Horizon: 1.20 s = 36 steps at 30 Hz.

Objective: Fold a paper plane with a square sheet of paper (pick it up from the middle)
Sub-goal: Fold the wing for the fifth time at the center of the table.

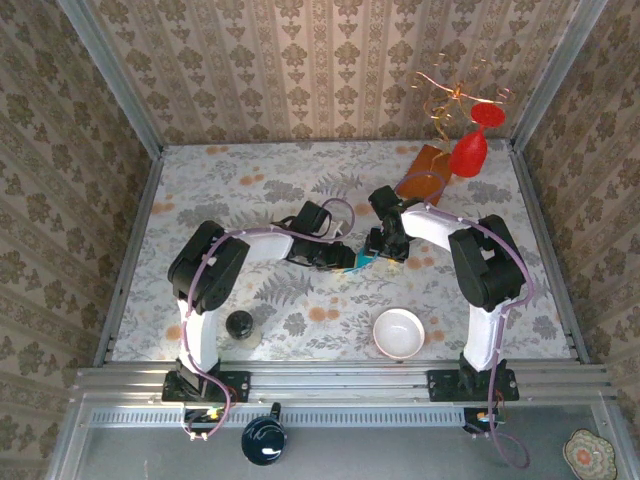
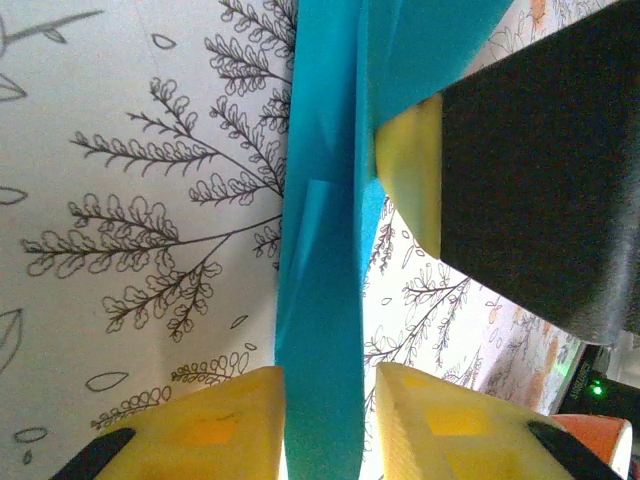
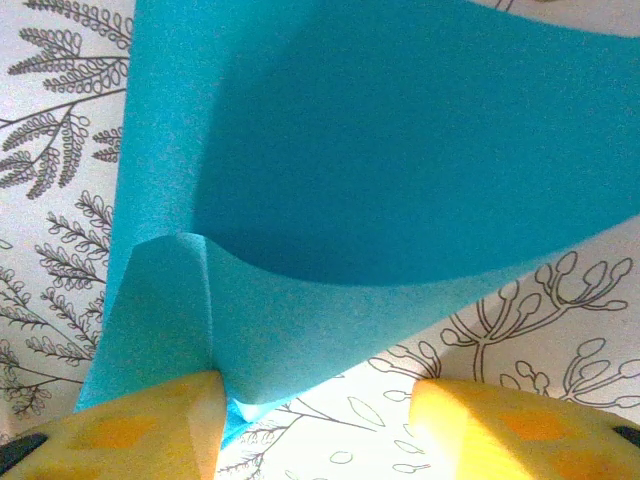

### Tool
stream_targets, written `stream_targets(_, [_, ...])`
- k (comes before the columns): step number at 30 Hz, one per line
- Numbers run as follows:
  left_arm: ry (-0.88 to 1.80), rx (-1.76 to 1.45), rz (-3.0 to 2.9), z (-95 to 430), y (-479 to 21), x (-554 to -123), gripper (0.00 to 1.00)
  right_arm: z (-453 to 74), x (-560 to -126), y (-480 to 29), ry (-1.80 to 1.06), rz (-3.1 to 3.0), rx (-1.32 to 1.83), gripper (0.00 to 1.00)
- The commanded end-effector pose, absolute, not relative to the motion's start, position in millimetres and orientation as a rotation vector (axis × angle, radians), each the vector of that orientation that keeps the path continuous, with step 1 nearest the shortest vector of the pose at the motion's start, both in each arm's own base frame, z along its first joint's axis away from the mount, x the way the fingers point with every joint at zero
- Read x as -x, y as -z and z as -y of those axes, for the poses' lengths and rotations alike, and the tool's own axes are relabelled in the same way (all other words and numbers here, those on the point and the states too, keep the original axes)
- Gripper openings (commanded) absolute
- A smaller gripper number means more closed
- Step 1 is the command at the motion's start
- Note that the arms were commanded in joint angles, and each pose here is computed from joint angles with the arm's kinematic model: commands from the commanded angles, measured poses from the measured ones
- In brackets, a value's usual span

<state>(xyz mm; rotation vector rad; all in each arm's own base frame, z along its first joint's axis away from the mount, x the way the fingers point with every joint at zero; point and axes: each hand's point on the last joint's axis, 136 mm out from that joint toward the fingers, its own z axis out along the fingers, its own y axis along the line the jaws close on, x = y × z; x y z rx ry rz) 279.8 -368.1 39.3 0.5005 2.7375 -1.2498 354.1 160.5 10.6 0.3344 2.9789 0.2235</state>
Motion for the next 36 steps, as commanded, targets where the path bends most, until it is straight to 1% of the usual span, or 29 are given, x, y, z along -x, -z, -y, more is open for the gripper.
stream_targets(1, [1.210,-0.507,-2.678,367.6,-65.2,-290.7,0.32,-150.5,-345.9,43.5,-0.163,-3.038,-0.336,0.58])
stream_targets(6, [1.152,-0.514,-2.670,362.7,-69.3,-292.8,0.36,-150.4,-345.9,43.5,-0.168,-3.039,-0.339,0.57])
stream_targets(9, [1.139,-0.526,-2.656,361.2,-75.1,-293.1,0.36,-150.6,-346.3,42.5,-0.174,-3.037,-0.340,0.57])
stream_targets(15, [1.143,-0.561,-2.639,365.9,-80.7,-287.9,0.32,-151.4,-346.4,41.2,-0.183,-3.035,-0.340,0.57])
stream_targets(18, [1.133,-0.571,-2.661,368.9,-73.7,-286.2,0.28,-151.8,-346.5,41.9,-0.185,-3.036,-0.342,0.57])
stream_targets(27, [1.099,-0.577,-2.726,370.5,-54.6,-282.1,0.22,-151.5,-345.3,42.5,-0.186,-3.038,-0.342,0.57])
stream_targets(31, [1.086,-0.577,-2.750,369.2,-48.2,-280.2,0.22,-152.0,-345.8,41.9,-0.190,-3.035,-0.344,0.57])
stream_targets(36, [1.069,-0.591,-2.763,369.4,-43.7,-277.0,0.17,-152.3,-346.1,41.9,-0.191,-3.034,-0.345,0.57])
